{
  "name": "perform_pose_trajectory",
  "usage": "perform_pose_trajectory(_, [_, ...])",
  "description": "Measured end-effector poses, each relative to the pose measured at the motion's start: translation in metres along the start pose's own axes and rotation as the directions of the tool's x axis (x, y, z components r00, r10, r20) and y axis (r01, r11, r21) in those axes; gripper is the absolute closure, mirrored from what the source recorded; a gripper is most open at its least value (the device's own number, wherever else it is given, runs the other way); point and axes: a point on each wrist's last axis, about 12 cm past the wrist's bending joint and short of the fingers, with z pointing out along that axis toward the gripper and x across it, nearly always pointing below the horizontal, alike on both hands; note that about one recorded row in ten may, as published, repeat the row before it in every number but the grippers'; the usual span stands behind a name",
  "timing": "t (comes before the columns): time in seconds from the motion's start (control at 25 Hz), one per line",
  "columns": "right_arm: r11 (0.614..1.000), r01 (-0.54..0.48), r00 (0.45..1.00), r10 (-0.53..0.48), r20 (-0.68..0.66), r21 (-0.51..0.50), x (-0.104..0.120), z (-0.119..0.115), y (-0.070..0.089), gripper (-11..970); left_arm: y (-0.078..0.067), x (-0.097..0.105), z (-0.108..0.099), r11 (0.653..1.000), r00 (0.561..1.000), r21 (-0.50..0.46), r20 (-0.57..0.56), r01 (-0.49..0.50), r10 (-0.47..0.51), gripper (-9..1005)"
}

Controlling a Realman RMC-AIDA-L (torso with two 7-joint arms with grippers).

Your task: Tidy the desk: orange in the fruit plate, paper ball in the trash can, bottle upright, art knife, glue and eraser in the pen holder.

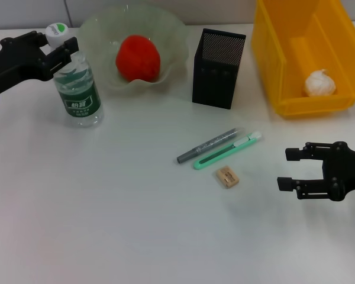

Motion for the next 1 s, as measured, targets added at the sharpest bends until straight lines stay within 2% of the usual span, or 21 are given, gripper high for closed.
perform_pose_trajectory(0.6, [1.000, 0.001, 1.000, -0.001, -0.003, -0.003, 0.0000, 0.0005, 0.0002, 201, 0.0005, -0.0003, 0.0013, 1.000, 1.000, -0.006, 0.007, 0.018, -0.018, 548])
perform_pose_trajectory(0.8, [1.000, 0.001, 1.000, -0.001, -0.003, -0.002, -0.0001, 0.0000, 0.0000, 201, 0.0007, 0.0006, 0.0006, 1.000, 1.000, -0.008, 0.011, 0.022, -0.022, 335])
perform_pose_trajectory(1.0, [1.000, 0.002, 1.000, -0.002, -0.003, -0.002, -0.0001, -0.0003, -0.0001, 201, 0.0006, -0.0003, -0.0004, 1.000, 1.000, -0.005, 0.016, 0.023, -0.023, 197])
